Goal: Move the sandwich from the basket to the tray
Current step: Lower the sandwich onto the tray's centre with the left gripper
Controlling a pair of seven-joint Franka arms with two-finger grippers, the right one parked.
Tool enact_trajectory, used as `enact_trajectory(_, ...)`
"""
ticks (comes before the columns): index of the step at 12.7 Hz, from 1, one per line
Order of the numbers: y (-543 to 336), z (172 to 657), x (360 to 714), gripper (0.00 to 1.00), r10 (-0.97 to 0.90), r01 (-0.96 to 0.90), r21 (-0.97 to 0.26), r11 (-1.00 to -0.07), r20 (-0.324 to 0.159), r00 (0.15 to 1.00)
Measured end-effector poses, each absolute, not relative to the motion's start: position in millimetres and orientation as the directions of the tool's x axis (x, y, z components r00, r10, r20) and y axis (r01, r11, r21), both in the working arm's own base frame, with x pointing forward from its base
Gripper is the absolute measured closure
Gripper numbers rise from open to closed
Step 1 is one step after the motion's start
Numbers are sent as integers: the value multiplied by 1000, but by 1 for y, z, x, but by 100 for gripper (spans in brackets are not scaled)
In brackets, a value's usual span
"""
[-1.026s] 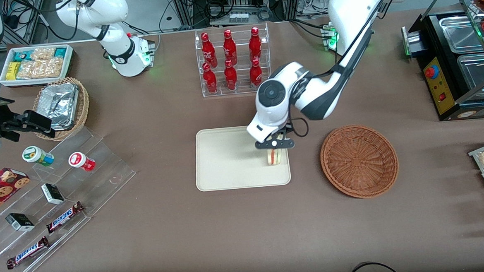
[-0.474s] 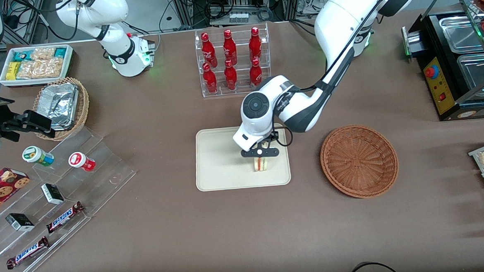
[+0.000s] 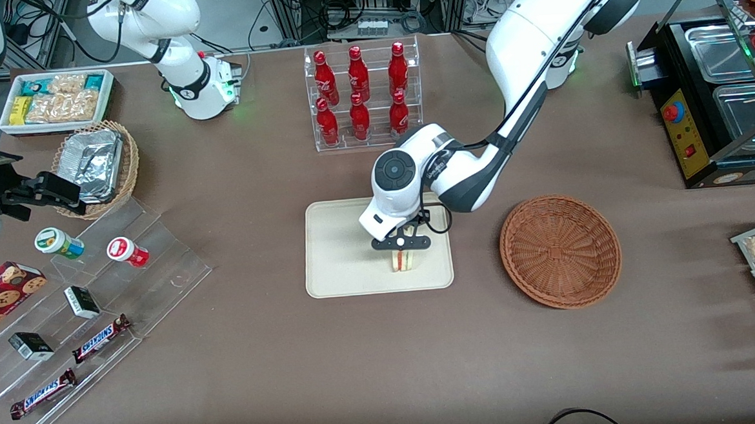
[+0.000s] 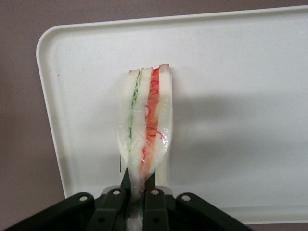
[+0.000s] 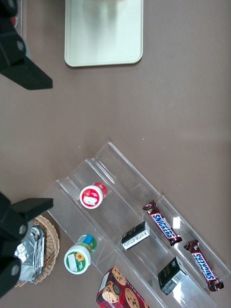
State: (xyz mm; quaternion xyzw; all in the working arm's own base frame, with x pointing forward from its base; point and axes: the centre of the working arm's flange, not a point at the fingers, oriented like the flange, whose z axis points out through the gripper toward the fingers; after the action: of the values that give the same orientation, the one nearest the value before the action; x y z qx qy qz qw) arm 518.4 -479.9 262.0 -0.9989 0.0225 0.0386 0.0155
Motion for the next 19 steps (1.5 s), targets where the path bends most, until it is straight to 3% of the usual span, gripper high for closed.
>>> enact_trajectory(2, -480, 261, 519, 88, -43, -46, -29, -999, -78, 996)
enact_trajectory(3, -480, 261, 520, 80, -43, -45, -28, -999, -77, 996)
enact_trajectory(9, -481, 265, 523, 15, -30, -31, -24, -999, -70, 997)
enact_trajectory(11, -481, 267, 524, 0, -27, -29, -28, -999, -71, 997)
enact_trajectory(19, -478, 292, 538, 0, -10, -13, -43, -999, -61, 998)
